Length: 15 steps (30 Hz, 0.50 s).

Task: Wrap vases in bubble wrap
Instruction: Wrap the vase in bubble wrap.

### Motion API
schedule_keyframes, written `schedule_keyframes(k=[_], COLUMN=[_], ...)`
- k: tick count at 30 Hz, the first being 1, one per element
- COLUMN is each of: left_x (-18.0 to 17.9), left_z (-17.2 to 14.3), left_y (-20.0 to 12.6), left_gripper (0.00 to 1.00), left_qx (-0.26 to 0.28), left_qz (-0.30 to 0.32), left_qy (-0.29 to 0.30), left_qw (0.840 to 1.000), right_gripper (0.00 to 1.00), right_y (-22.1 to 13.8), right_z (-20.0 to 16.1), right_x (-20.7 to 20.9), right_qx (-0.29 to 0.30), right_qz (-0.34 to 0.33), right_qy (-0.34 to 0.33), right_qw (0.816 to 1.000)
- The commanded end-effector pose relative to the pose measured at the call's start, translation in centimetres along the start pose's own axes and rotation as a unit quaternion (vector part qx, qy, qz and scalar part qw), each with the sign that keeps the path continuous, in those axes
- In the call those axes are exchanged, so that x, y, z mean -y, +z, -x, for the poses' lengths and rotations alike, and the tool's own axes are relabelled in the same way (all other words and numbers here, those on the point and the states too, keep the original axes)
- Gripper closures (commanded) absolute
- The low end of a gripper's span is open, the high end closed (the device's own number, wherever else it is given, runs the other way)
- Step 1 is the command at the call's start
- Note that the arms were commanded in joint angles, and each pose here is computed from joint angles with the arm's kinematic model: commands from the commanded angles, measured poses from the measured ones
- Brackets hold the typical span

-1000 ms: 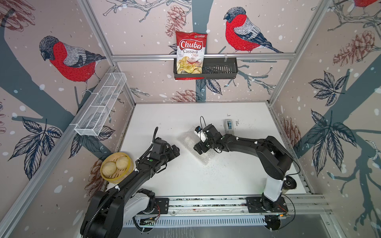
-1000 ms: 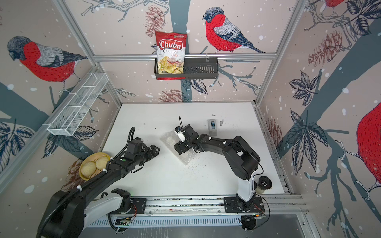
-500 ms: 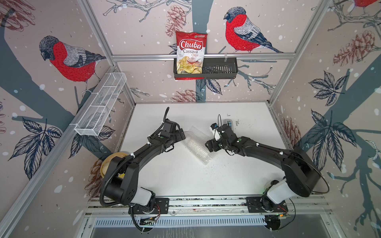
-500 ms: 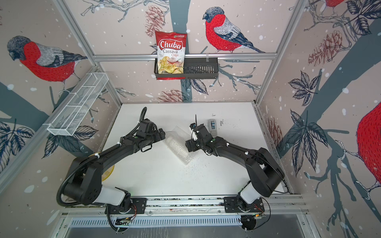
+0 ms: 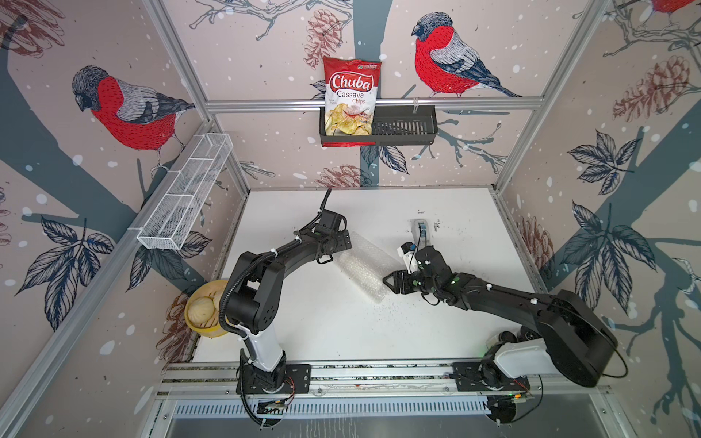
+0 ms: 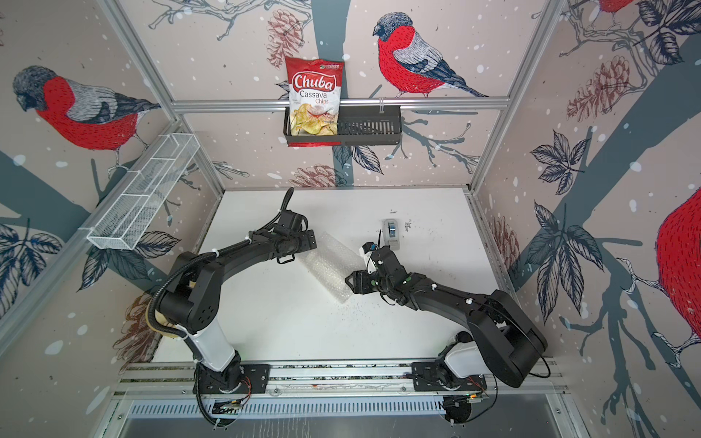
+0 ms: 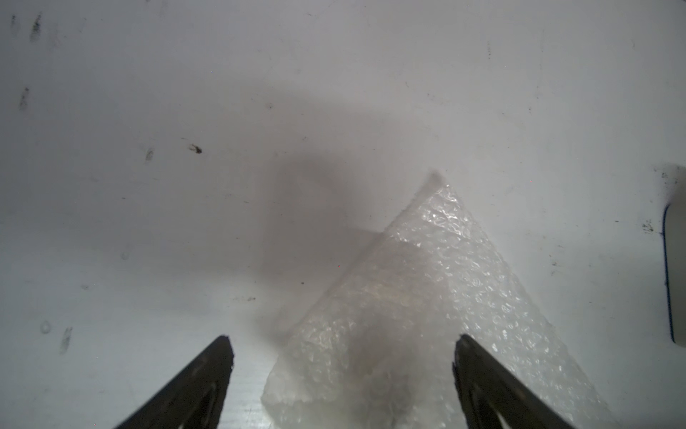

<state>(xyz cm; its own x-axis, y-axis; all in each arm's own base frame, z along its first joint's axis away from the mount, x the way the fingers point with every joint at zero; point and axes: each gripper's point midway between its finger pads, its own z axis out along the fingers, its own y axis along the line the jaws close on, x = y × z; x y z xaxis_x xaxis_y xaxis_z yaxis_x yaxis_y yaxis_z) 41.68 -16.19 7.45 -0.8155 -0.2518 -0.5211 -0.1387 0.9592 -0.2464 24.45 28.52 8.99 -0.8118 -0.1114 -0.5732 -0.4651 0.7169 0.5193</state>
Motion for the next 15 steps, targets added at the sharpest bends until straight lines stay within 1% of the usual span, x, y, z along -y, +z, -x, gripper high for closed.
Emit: schedule_keyframes(k=[1,2,4,7,10,13,15], left_x=[-0.6,-0.6,-0.6,-0.8,-0.9,-0.9,-1.0], left_z=[-0.1,0.0,0.0,0.1,0.2,0.1,0.1], left_y=[0.1,0.1,0.1,-0.1,-0.2,-0.1,-0.1], left_gripper=[0.07,0.07,0.07,0.07,0.07,0.07,0.07], left_qx=[-0.004,-0.005,-0.005,-0.004,-0.003,-0.004,-0.003], left_qz=[0.020,0.021,0.024,0.030,0.032,0.033,0.034], left_qy=[0.006,0.007,0.009,0.010,0.011,0.010,0.010], left_qw=[1.000,1.000,1.000,0.999,0.999,0.999,0.999], right_gripper=[0.50,0.57,0.68,0.82,0.86,0.88,0.91], right_y=[0.3,0.3,0.3,0.1,-0.1,-0.2,-0.3], right_z=[1.1,1.2,1.6,2.3,2.7,2.4,2.4], right_x=[-0.8,-0.6,-0.6,-0.2,0.3,0.6,0.8], right_qx=[0.019,0.019,0.022,0.028,0.030,0.031,0.031], right_qz=[0.025,0.024,0.023,0.016,0.012,0.012,0.010], right_qy=[0.006,0.008,0.006,0.001,0.005,0.007,0.006], right_qw=[0.999,0.999,0.999,0.999,0.999,0.999,0.999])
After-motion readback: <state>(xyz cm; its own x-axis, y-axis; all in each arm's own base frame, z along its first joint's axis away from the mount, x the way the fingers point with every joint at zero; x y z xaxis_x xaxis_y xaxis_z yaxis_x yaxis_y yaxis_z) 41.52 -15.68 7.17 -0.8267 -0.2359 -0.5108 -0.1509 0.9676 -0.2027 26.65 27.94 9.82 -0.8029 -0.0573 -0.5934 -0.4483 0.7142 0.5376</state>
